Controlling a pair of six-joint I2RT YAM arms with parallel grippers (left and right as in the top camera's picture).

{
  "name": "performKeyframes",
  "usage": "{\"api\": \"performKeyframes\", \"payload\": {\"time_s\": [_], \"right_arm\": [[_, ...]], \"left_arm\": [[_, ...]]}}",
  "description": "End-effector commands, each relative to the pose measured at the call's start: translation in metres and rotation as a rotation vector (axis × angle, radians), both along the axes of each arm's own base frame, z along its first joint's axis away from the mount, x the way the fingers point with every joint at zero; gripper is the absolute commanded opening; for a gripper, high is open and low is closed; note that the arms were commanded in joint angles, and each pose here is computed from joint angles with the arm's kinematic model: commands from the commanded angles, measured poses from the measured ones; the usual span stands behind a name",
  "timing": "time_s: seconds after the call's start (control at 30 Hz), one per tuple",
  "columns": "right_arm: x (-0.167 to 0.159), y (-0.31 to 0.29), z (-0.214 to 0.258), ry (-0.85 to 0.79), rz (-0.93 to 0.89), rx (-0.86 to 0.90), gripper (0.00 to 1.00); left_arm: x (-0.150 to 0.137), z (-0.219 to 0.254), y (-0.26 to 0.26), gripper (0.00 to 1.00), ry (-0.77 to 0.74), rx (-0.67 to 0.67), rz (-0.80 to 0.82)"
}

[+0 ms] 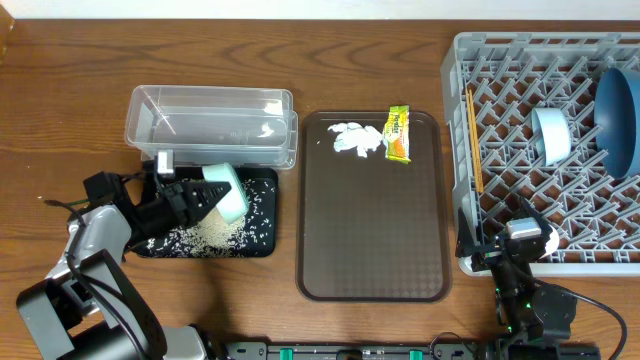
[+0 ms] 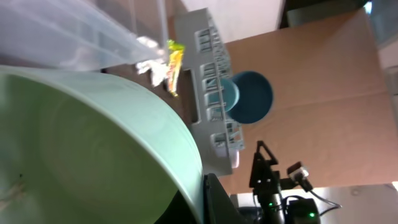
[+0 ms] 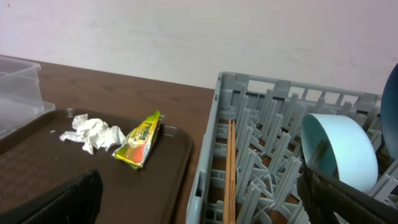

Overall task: Sort waste into correct bins and load items into the dishwasher rack
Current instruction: 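Tip the white plate over the black tray to dump the rice, then carry the emptied plate with the left gripper over to the dish rack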

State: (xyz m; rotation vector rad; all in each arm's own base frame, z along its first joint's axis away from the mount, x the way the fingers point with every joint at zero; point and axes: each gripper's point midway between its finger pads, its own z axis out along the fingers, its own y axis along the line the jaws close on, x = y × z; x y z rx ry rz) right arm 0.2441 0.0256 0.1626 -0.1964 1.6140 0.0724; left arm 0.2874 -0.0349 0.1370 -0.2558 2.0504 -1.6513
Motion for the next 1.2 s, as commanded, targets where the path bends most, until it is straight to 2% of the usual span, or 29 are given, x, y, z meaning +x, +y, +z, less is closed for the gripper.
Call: {"api": "performKeyframes", "payload": {"time_s": [0.0, 0.03, 0.17, 0.27, 0.33, 0.4, 0.47, 0.77, 0.87, 0.97, 1.07, 1.17], "right_arm": [[0.000, -0.002, -0.001, -0.001, -0.006, -0.005, 0.99], [0.000, -0.002, -0.001, -0.001, -0.006, -0.005, 0.99], [0.000, -0.002, -0.001, -0.001, -0.006, -0.005, 0.99], [0.000, -0.002, -0.001, -0.001, -0.006, -0.005, 0.99], [0.000, -0.002, -0.001, -0.001, -0.006, -0.005, 0.99], [0.000, -0.002, -0.001, -0.001, -0.006, -0.005, 0.99], [0.000, -0.002, -0.001, -0.001, -0.006, -0.005, 0.99], [0.000, -0.002, -0.001, -0.001, -0.006, -0.005, 0.99], [0.000, -0.002, -0.001, -0.001, -0.006, -0.005, 0.99], [0.000, -0.002, -0.001, -0.001, -0.006, -0.005, 0.99], [0.000, -0.002, -0.001, -0.001, -0.006, -0.005, 0.99], [0.000, -0.002, -0.001, -0.001, -0.006, -0.005, 0.99]], "left_arm": [[-0.003, 0.008, -0.007, 0.06, -0.019, -0.036, -0.021], [-0.003, 0.017, -0.011, 0.06, -0.047, -0.084, -0.031], [-0.003, 0.025, -0.029, 0.06, -0.051, -0.077, -0.101], [-0.003, 0.013, -0.037, 0.06, -0.038, 0.045, -0.135], [-0.002, -0.006, -0.032, 0.06, 0.069, 0.137, -0.111], [-0.003, 0.005, -0.035, 0.06, 0.064, 0.075, -0.113], [-0.003, 0.036, -0.040, 0.06, -0.069, -0.064, -0.141], [0.010, 0.052, -0.042, 0.06, -0.079, -0.065, -0.159], [0.022, 0.053, -0.054, 0.06, -0.061, 0.005, -0.179], [0.047, 0.058, -0.072, 0.06, -0.060, 0.091, -0.162], [0.072, 0.084, -0.101, 0.06, -0.145, 0.092, -0.149], [0.085, 0.117, -0.138, 0.06, -0.259, 0.050, -0.145]]}}
